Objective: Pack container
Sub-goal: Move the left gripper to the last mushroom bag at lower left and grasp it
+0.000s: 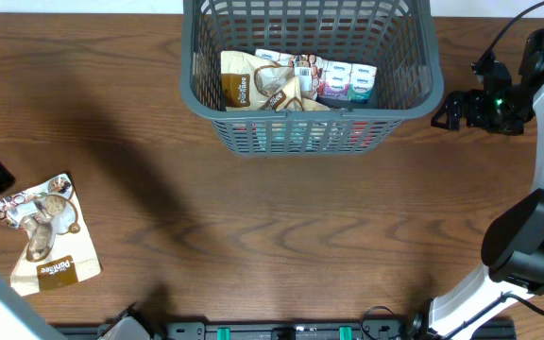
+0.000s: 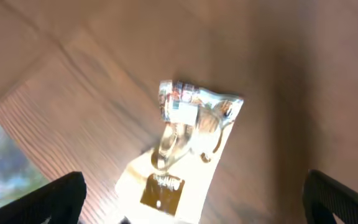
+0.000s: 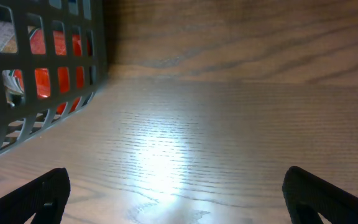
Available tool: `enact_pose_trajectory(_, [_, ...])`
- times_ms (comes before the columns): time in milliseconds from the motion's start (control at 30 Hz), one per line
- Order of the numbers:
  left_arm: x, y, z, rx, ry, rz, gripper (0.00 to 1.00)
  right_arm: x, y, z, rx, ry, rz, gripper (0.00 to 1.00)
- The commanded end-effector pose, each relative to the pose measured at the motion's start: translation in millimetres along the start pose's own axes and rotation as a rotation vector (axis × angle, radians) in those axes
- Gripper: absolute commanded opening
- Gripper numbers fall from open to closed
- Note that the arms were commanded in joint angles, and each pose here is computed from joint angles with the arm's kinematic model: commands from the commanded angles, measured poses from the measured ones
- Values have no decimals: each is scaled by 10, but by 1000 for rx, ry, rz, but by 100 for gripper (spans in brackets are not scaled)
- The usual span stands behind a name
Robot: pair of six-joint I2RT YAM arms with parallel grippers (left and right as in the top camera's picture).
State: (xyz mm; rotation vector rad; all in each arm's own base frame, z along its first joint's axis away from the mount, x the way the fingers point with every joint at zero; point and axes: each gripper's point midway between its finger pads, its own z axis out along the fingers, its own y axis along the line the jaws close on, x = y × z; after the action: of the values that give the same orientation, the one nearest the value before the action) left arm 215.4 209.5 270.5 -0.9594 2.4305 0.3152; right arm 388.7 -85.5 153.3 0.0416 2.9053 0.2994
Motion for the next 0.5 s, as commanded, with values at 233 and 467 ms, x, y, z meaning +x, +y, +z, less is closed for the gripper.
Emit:
enact_pose_trajectory(233, [863, -124, 1140, 94, 316, 131, 99, -12, 33, -8, -10, -9, -21, 99])
enact_pose_trajectory(467, [971, -118, 1406, 101, 386, 172, 99, -8, 33, -8, -10, -7, -21, 99])
